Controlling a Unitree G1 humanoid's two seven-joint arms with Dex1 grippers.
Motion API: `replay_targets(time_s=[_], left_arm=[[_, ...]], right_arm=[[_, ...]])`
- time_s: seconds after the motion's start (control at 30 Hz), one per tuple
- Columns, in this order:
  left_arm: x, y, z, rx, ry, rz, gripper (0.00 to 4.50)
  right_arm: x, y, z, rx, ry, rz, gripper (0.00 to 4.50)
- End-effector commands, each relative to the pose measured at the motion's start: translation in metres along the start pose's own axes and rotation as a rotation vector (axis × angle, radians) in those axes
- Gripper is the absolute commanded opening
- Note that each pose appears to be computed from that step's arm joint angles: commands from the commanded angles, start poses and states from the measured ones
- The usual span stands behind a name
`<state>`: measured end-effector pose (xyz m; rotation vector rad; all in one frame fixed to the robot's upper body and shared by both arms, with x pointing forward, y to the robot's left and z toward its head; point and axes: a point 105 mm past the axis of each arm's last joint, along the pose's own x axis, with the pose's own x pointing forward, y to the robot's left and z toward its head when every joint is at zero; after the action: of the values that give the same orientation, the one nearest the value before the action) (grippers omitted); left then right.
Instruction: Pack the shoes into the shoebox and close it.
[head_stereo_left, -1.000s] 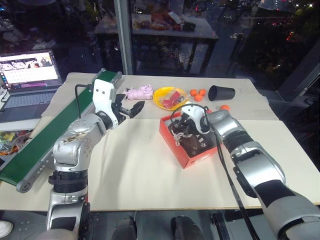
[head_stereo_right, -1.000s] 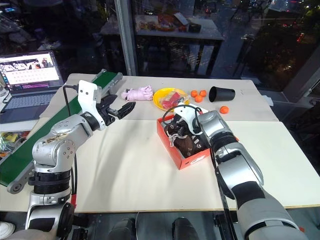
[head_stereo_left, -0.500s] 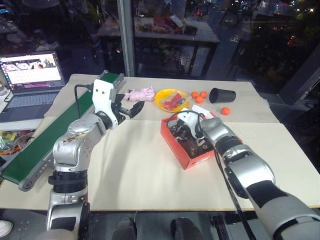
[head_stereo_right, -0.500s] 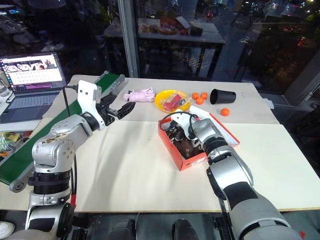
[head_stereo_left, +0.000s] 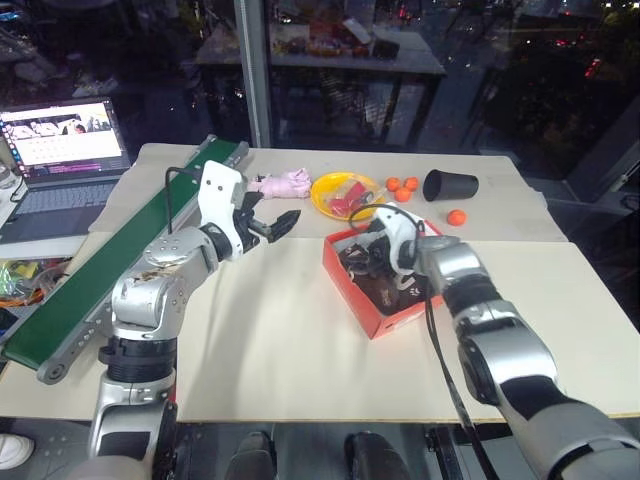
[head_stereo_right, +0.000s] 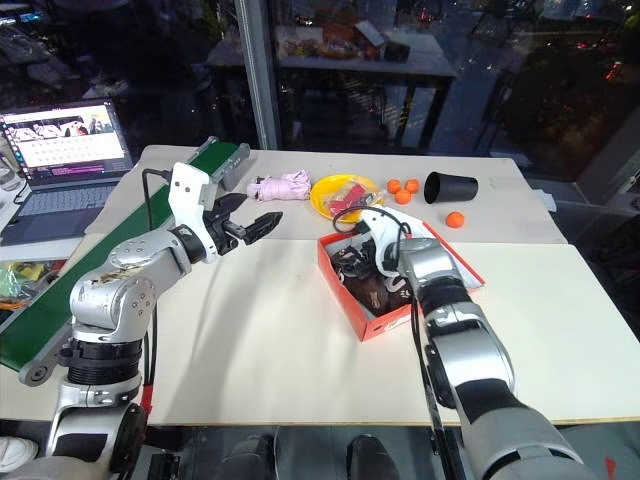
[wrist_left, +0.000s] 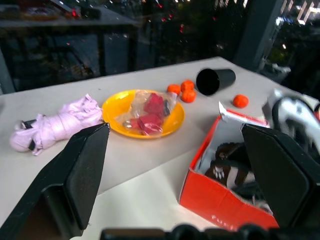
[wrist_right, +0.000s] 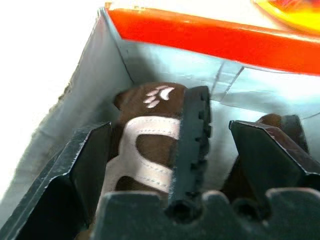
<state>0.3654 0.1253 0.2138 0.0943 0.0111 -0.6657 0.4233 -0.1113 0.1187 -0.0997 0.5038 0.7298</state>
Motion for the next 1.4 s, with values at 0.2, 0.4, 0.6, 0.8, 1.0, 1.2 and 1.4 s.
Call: replay_targets(time_s=[0.2,0.4,0.6,0.8,1.0,1.2,1.4], left_arm=[[-0.006,-0.044,-0.008,0.146,0.122,-0.473,4.50],[0.011,-0.046,-0.004,0.182,0.129,-0.572,4.50],[0.020,-0.053,0.002,0.218,0.134,-0.671,4.50],[0.019,-0.059,0.008,0.244,0.143,-0.724,4.50],[0.017,-0.058,0.015,0.261,0.147,-0.727,4.50],[0.010,-0.053,0.016,0.261,0.168,-0.697,4.50],[-0.006,-0.036,0.013,0.275,0.230,-0.638,4.50]], right_arm=[[-0.119,0.019,0.035,-0.085,-0.138,-0.073,4.47],[-0.162,0.008,0.013,-0.062,-0.115,-0.245,3.03],[-0.203,-0.011,-0.058,0.031,0.004,-0.495,0.98],[-0.203,-0.030,-0.117,0.090,0.066,-0.666,0.05],[-0.170,-0.060,-0.145,0.005,0.049,-0.763,0.05],[-0.135,-0.083,-0.130,-0.014,-0.113,-0.751,0.05],[-0.123,-0.100,-0.113,-0.067,-0.166,-0.807,0.05]])
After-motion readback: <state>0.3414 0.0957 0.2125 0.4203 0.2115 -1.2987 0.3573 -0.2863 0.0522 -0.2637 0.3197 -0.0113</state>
